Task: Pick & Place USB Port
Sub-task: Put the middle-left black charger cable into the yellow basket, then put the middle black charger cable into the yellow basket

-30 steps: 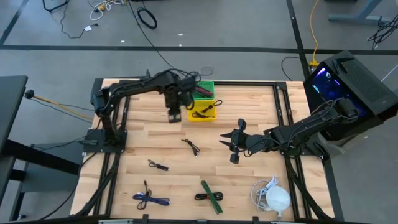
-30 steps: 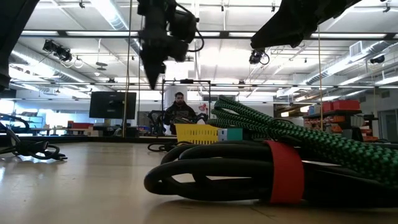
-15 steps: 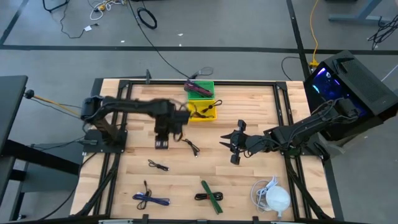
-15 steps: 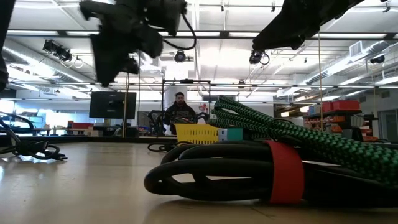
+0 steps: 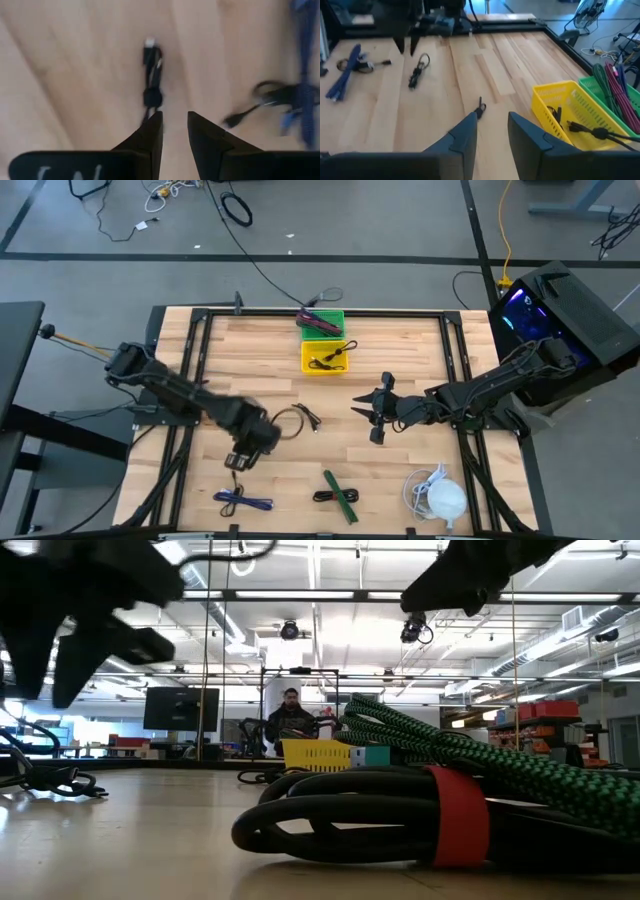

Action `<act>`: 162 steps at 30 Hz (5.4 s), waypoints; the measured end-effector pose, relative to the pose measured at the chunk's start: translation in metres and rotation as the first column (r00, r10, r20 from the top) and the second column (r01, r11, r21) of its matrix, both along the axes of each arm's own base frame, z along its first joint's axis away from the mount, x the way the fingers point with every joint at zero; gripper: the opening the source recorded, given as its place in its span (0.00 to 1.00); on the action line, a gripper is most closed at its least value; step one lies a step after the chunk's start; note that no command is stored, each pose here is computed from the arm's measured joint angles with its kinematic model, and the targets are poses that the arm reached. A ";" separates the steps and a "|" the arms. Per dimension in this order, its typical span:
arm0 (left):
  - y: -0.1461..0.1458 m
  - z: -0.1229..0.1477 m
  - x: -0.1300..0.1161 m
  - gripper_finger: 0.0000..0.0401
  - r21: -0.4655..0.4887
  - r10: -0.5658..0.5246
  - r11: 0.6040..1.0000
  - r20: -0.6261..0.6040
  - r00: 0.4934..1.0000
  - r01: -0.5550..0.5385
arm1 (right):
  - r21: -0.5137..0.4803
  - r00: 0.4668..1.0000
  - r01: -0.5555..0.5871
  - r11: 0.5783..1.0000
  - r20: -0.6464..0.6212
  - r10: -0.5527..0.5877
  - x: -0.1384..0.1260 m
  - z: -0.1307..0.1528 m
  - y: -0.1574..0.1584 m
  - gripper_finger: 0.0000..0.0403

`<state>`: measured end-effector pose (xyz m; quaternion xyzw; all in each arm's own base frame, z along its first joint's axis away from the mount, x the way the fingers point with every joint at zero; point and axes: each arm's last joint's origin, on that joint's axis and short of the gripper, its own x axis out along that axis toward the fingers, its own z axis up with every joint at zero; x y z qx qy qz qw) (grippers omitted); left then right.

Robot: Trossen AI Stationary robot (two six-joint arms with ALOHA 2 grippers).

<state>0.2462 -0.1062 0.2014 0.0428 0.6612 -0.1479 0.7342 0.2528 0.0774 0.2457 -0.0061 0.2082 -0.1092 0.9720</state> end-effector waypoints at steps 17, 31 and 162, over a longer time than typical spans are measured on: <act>-0.021 -0.032 -0.019 0.23 0.201 -0.065 0.979 0.134 0.989 0.037 | 0.012 0.998 0.012 1.000 0.055 -0.013 0.003 0.005 -0.003 0.28; -0.022 -0.042 -0.019 0.23 0.143 -0.061 0.989 0.172 0.983 0.036 | 0.009 0.999 0.011 1.000 0.049 -0.011 0.003 0.005 -0.003 0.28; 0.099 -0.012 0.091 0.35 0.213 -0.210 0.967 0.370 0.905 0.137 | -0.029 1.000 -0.014 0.999 0.020 0.014 0.003 0.003 -0.004 0.28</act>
